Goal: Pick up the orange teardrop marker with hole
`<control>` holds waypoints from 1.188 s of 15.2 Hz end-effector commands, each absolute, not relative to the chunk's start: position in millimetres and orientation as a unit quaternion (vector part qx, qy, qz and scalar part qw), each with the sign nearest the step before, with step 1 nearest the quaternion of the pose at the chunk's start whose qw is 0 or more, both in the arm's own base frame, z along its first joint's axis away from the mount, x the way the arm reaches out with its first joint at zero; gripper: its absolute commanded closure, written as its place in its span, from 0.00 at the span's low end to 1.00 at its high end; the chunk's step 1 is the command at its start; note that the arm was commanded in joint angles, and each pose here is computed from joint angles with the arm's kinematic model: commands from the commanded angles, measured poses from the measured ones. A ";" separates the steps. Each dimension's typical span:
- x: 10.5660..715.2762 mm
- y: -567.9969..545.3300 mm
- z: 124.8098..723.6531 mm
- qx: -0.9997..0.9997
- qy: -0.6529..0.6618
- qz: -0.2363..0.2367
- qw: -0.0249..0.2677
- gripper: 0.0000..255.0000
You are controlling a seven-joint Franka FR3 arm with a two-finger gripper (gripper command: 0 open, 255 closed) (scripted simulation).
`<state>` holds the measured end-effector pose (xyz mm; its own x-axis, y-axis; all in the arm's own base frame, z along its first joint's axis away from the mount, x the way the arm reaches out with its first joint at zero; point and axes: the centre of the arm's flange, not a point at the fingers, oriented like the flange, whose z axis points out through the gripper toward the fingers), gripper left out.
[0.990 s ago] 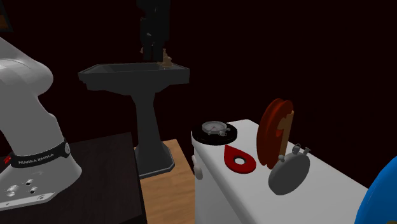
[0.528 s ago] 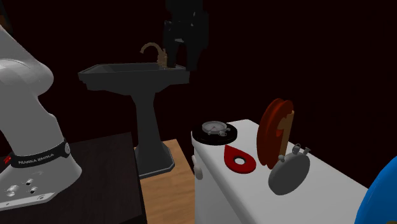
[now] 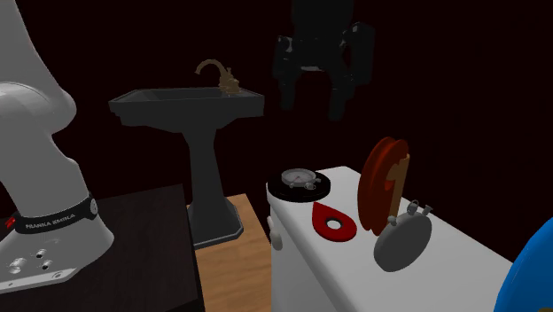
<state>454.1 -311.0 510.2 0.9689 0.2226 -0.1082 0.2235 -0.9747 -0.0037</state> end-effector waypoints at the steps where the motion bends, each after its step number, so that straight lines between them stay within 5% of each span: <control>1: 471.8 -331.9 504.9 0.991 0.122 -0.052 0.004 0.00; 17: 519.1 -395.6 451.3 0.988 0.146 -0.045 0.002 0.00; 18: 519.7 -396.2 451.6 0.988 0.146 -0.045 0.002 1.00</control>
